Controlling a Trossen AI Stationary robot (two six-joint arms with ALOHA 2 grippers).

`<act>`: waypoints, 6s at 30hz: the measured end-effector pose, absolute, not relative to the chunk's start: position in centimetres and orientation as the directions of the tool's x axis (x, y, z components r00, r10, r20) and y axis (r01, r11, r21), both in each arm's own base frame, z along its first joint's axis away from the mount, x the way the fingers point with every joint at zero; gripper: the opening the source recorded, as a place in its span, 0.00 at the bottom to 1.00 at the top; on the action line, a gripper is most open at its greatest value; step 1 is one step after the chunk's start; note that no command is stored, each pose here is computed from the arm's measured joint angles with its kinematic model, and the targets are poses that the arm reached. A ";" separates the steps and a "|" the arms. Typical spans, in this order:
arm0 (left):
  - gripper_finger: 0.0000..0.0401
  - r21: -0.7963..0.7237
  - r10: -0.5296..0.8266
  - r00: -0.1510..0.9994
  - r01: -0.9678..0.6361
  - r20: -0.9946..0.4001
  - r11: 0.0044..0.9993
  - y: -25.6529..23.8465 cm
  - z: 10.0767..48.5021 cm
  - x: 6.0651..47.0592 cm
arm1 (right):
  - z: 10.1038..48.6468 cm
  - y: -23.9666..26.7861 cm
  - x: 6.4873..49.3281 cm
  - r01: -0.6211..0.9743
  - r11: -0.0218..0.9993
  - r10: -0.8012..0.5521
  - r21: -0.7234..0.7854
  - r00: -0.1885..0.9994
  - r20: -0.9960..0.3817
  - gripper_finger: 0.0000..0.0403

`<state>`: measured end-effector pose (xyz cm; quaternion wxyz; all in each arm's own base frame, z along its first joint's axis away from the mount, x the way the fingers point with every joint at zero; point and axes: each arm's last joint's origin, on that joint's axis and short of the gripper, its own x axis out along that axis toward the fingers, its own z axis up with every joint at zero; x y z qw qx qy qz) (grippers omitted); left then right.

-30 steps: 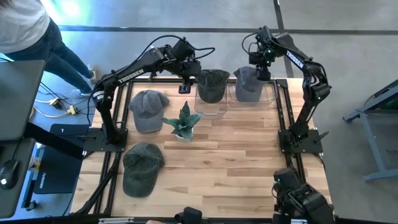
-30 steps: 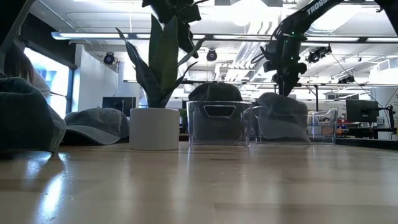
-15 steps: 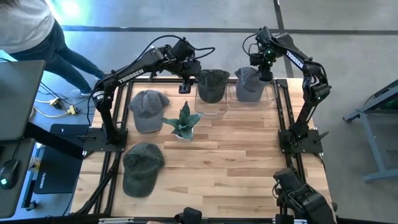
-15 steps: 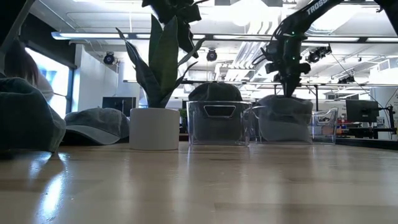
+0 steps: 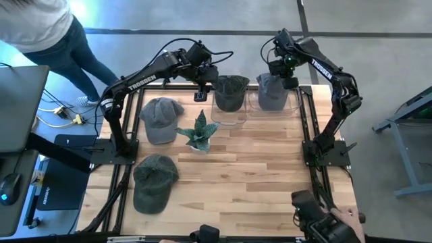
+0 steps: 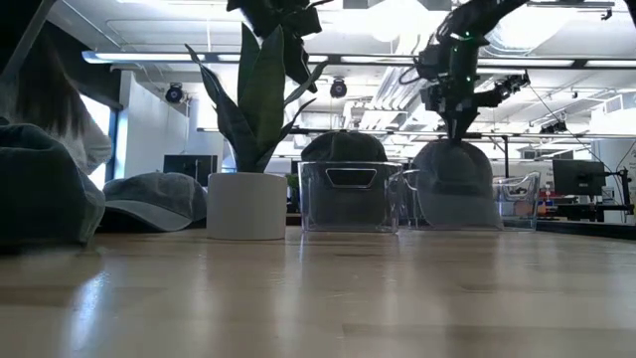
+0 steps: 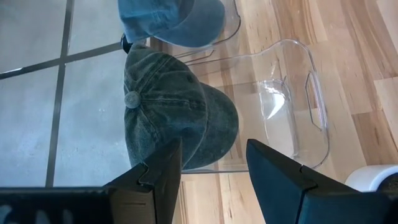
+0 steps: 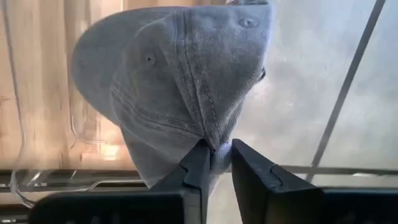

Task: Pick & Place hat
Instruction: Put the bottom gray cap into the right transparent bin, then put the green cap into the left transparent bin

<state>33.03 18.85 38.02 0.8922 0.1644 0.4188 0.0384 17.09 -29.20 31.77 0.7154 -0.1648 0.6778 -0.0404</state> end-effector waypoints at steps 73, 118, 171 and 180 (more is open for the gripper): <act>0.43 0.370 0.456 0.654 -0.276 -0.605 0.887 18.8 39.4 34.4 | 36.8 -21.0 21.2 0.294 0.944 -0.300 -0.150 0.575 -0.762 0.46; 0.43 0.220 0.370 0.741 -0.297 -0.560 0.929 -21.1 32.0 21.3 | 18.4 6.7 22.1 -0.282 0.946 0.312 0.161 0.926 -0.213 0.08; 0.49 -0.071 0.033 0.362 -0.272 -0.931 0.960 -12.7 26.7 12.4 | 38.3 10.0 29.0 -0.056 0.960 0.066 0.274 0.997 -0.029 0.00; 0.81 0.101 0.167 0.207 -0.294 -0.964 0.950 -12.5 25.4 12.3 | 36.2 11.9 27.6 0.211 0.923 -0.154 0.321 0.969 -0.193 0.00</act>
